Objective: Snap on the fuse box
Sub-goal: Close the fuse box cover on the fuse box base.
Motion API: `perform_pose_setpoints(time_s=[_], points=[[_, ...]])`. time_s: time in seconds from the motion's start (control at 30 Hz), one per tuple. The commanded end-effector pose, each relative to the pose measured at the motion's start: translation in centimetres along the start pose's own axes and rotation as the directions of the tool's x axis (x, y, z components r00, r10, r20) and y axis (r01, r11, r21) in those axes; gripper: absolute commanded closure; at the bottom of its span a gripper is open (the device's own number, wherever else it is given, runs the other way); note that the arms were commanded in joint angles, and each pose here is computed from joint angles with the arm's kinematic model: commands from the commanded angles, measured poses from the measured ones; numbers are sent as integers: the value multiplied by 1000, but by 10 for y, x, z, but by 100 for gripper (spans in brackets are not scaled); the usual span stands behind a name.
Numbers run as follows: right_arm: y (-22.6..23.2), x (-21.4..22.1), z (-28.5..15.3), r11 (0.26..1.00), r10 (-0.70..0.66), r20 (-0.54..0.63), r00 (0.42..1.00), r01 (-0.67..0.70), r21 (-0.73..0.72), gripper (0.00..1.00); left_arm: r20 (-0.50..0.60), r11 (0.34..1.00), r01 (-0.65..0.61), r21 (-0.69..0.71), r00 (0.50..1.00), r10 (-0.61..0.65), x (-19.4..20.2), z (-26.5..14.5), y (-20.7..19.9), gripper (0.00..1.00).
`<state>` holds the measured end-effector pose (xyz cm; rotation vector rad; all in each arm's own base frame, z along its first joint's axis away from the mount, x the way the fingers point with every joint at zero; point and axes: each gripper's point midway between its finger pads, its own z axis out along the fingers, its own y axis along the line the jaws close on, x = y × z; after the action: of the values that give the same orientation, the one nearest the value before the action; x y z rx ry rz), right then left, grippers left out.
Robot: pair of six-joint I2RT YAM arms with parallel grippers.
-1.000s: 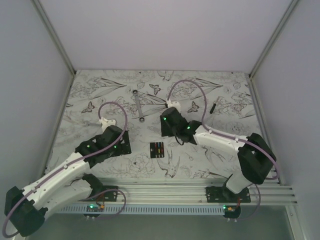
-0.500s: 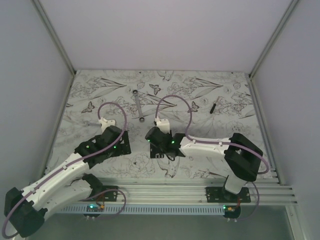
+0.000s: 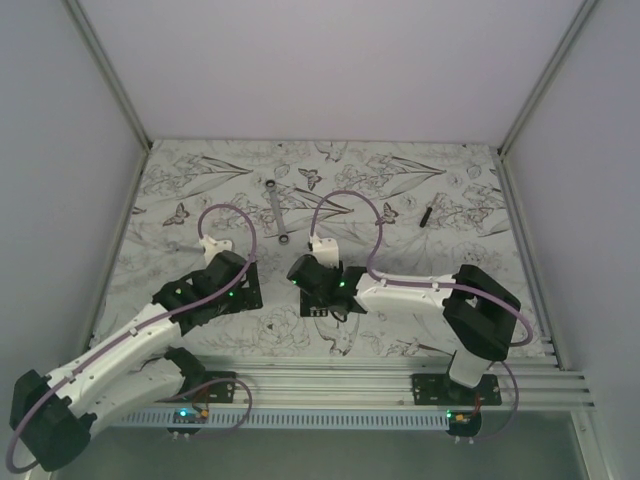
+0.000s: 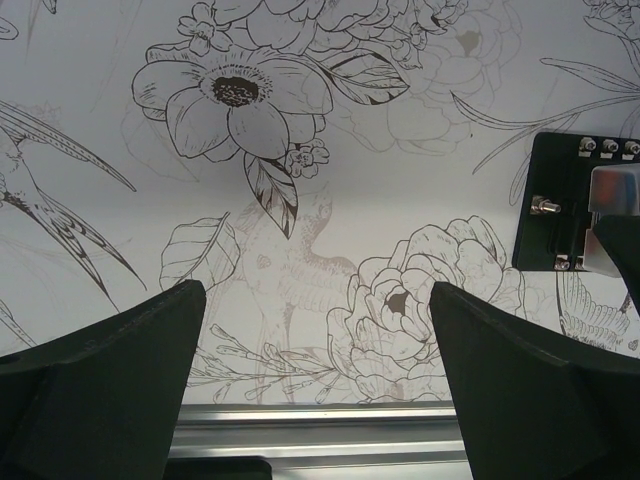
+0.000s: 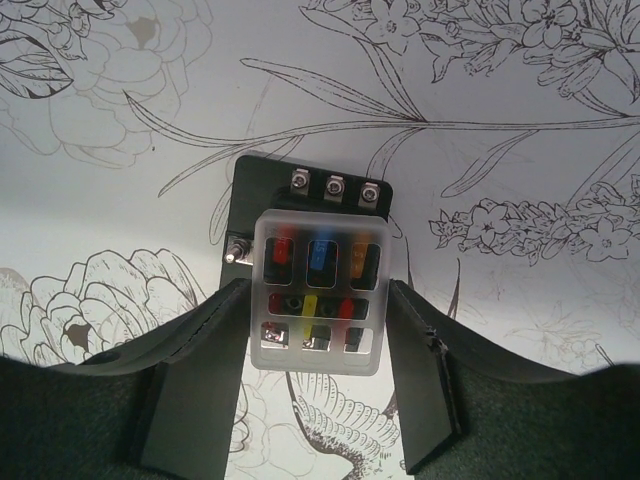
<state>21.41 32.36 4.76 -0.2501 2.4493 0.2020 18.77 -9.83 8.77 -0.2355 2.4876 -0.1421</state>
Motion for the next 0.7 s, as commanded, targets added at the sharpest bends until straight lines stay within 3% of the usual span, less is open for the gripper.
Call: perform_pose_setpoints(time_s=[0.0, 0.47, 0.67], points=[[9, -9, -4, 999, 46, 26, 999, -46, 7, 40, -12, 999, -4, -54, 1000, 3, 5, 2, 12, 0], [17, -10, -2, 1000, 30, 21, 999, -30, -7, 35, -27, 998, -7, -56, 1000, 5, 6, 4, 11, 0], [14, -23, -16, 999, -3, 47, 999, 5, -40, 26, -46, 1000, -2, -14, 999, 1, 7, 3, 1, 1]])
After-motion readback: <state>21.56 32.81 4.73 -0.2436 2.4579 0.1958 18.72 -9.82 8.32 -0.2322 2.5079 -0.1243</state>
